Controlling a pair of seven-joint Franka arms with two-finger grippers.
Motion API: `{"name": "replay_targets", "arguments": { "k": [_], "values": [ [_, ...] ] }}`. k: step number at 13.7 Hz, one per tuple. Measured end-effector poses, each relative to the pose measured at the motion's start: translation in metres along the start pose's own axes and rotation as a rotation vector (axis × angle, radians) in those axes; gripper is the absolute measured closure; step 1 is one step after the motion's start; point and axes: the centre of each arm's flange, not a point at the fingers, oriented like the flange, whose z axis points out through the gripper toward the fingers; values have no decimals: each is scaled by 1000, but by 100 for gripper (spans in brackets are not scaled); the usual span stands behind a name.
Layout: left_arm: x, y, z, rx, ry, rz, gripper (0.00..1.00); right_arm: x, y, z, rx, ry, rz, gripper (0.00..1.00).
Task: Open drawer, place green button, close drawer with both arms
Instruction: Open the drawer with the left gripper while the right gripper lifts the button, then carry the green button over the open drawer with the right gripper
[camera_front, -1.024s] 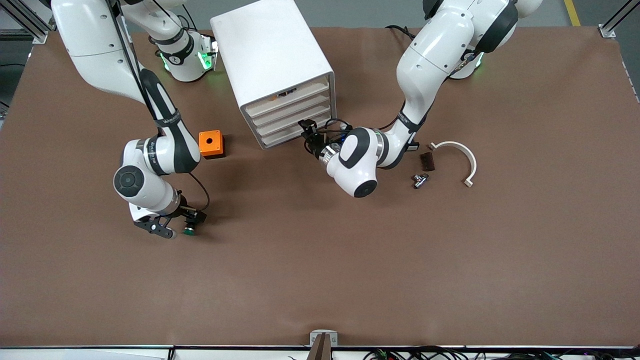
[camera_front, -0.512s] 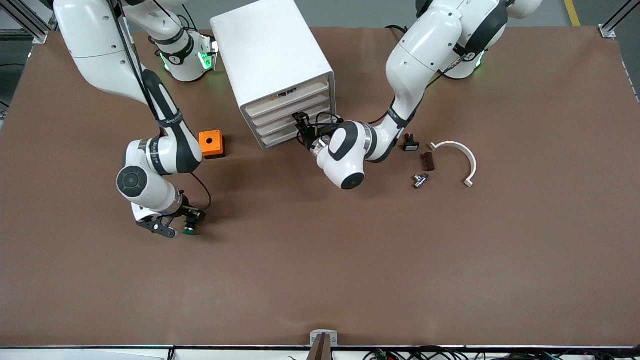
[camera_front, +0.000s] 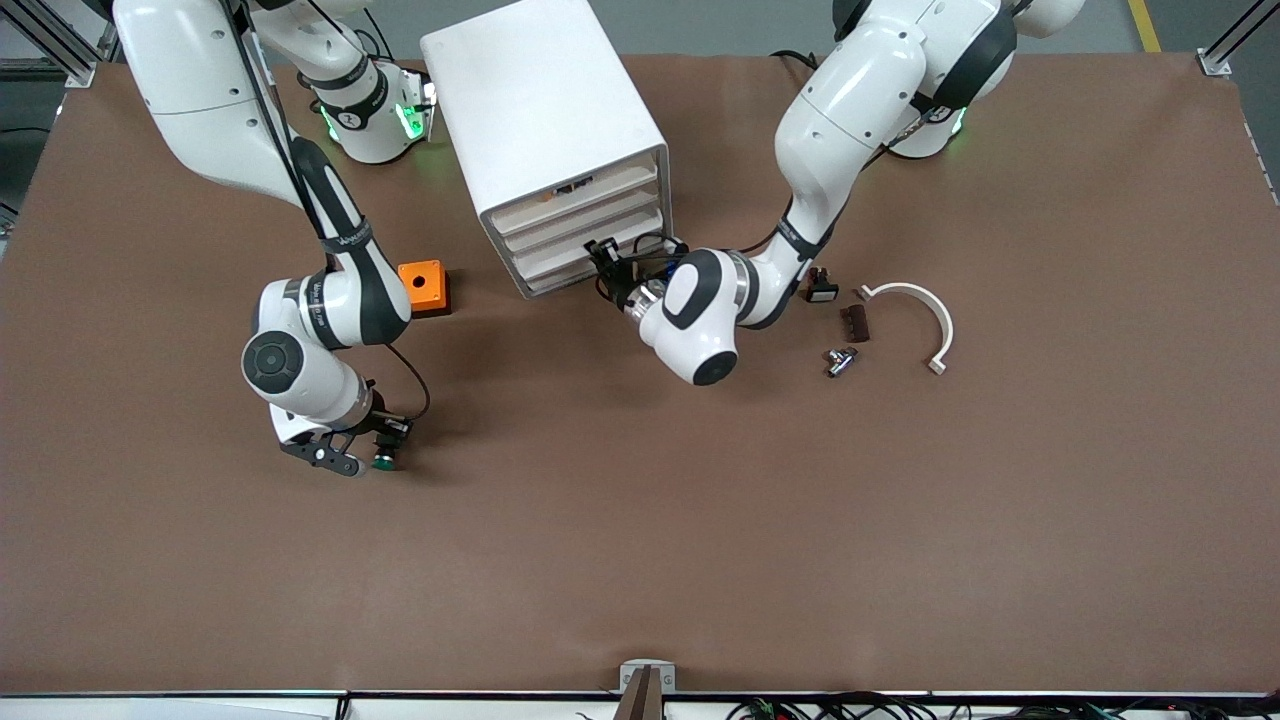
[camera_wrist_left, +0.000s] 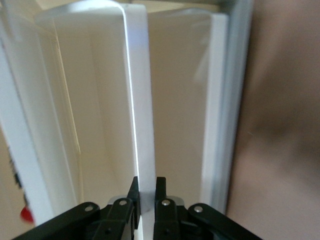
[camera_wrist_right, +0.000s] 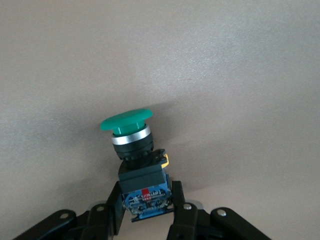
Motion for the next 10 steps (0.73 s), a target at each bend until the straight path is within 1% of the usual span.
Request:
{"name": "replay_targets", "arguments": {
  "k": [3,5,7,8,10],
  "values": [
    [0,17,-59,-37,-93,54,86,5,-5,-31,-7,-25,21,59],
    [2,27,-93,-63,-147,79,86,-1,-20,-66,-12,-48,97,59],
    [4,33,-112,-75,-174,92,86,-26,-59,-104,-17,-56,196,59],
    [3,34,-116,-88,-186,113,81,-44,-85,-123,-25,-62,237,59],
    [-2,32,-123,-111,-203,142,62,-84,-132,-157,-55,-83,302,59]
  ]
}}
